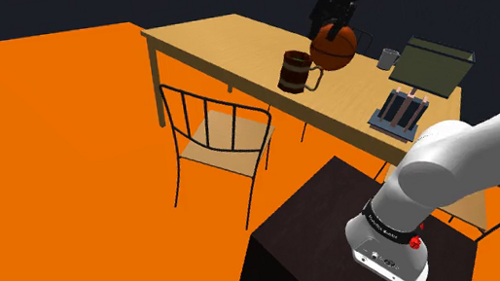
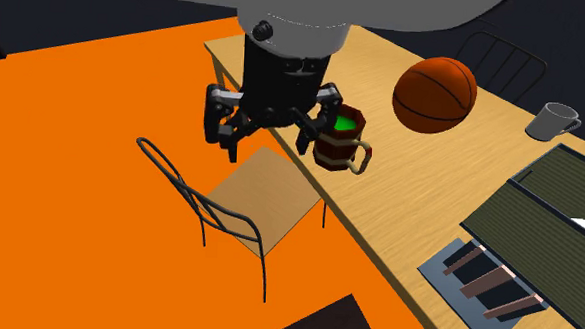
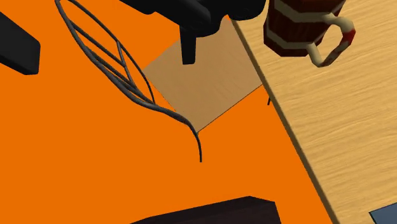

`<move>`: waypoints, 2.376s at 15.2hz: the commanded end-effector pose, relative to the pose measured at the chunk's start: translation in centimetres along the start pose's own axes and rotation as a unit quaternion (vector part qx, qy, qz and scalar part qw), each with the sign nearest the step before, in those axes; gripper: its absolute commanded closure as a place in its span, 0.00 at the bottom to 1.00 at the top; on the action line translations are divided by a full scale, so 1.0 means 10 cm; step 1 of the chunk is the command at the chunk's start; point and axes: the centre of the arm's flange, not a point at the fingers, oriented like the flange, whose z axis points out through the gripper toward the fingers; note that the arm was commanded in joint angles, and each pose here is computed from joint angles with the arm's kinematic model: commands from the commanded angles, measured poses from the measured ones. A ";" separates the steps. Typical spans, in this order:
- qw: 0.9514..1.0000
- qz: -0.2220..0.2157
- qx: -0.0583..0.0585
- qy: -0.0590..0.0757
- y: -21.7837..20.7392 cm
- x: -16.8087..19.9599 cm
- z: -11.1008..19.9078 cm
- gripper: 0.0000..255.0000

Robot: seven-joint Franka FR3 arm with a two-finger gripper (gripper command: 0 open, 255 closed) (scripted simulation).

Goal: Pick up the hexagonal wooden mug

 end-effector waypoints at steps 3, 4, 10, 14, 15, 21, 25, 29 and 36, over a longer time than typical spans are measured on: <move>1.000 -0.018 -0.009 -0.009 0.42 0.21 0.23 0.00; 1.000 -0.022 -0.011 -0.012 0.52 0.27 0.28 0.00; 0.998 -0.048 -0.023 -0.026 1.15 0.62 0.58 0.00; 0.997 -0.065 -0.032 -0.035 1.55 0.87 0.78 0.00; 0.996 -0.069 -0.034 -0.038 1.66 0.93 0.83 0.00; 0.993 -0.094 -0.046 -0.052 2.26 1.32 1.12 0.00; 0.990 -0.111 -0.055 -0.061 2.65 1.60 1.31 0.00; 0.990 -0.114 -0.056 -0.063 2.74 1.63 1.50 0.00; 0.990 -0.114 -0.056 -0.063 2.78 1.59 1.74 1.00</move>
